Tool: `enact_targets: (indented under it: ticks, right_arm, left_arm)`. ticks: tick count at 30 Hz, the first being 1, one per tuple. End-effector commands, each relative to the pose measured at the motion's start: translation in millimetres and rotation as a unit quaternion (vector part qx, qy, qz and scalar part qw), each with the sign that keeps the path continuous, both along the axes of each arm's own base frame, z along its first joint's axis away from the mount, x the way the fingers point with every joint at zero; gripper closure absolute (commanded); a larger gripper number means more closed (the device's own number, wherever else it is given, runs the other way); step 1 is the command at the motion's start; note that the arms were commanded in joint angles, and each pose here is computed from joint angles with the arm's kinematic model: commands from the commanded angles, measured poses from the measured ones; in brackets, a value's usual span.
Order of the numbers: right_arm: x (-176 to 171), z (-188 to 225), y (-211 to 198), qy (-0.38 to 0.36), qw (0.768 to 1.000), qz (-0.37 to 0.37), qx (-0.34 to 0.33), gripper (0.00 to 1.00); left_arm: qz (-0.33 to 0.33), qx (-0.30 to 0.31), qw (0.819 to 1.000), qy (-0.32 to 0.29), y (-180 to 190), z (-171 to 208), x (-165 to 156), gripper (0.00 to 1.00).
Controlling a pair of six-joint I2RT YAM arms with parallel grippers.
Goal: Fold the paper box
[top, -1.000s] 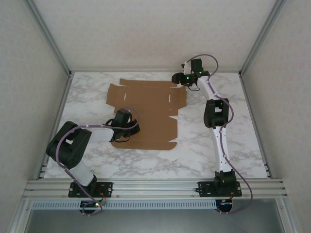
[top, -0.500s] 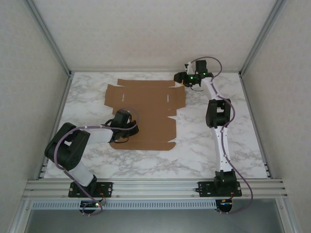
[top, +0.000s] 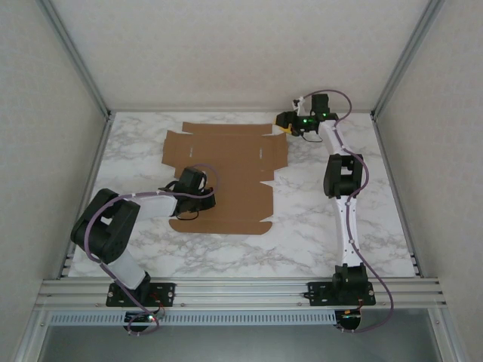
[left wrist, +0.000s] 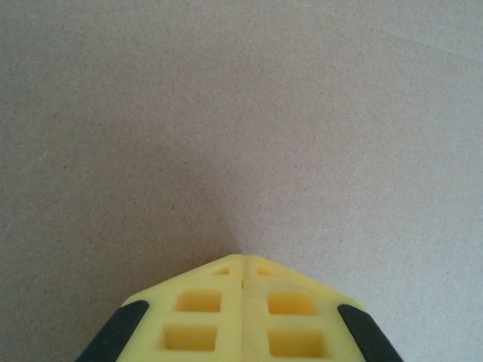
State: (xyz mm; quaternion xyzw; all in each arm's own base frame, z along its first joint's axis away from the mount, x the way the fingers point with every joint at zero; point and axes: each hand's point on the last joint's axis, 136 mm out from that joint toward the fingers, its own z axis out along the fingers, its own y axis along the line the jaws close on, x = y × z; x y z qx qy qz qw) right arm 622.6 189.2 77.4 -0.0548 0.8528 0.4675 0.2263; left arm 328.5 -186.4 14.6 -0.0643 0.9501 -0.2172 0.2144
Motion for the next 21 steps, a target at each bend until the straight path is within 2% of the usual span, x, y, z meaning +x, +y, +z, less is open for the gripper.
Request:
enact_targets:
  ticks: [1, 14, 17, 21]
  right_arm:
    - [-6.7, -0.8, 12.5, 0.000, 1.000, 0.023, 0.008, 0.40]
    - [3.1, -12.7, 39.5, -0.002, 0.999, 0.020, 0.025, 0.53]
    - [7.1, -14.6, 40.6, -0.006, 1.000, 0.010, 0.020, 0.61]
    - [13.2, -13.2, 38.7, -0.012, 1.000, -0.004, 0.012, 0.79]
  left_arm:
    - [-0.016, 0.105, 0.984, 0.145, 38.9, -61.5, -72.4, 1.00]
    - [-0.032, 0.138, 0.981, 0.134, 40.2, -62.2, -77.1, 1.00]
    - [-0.033, 0.138, 0.981, 0.133, 40.1, -62.6, -76.7, 1.00]
    - [-0.031, 0.135, 0.982, 0.127, 39.0, -59.5, -74.6, 1.00]
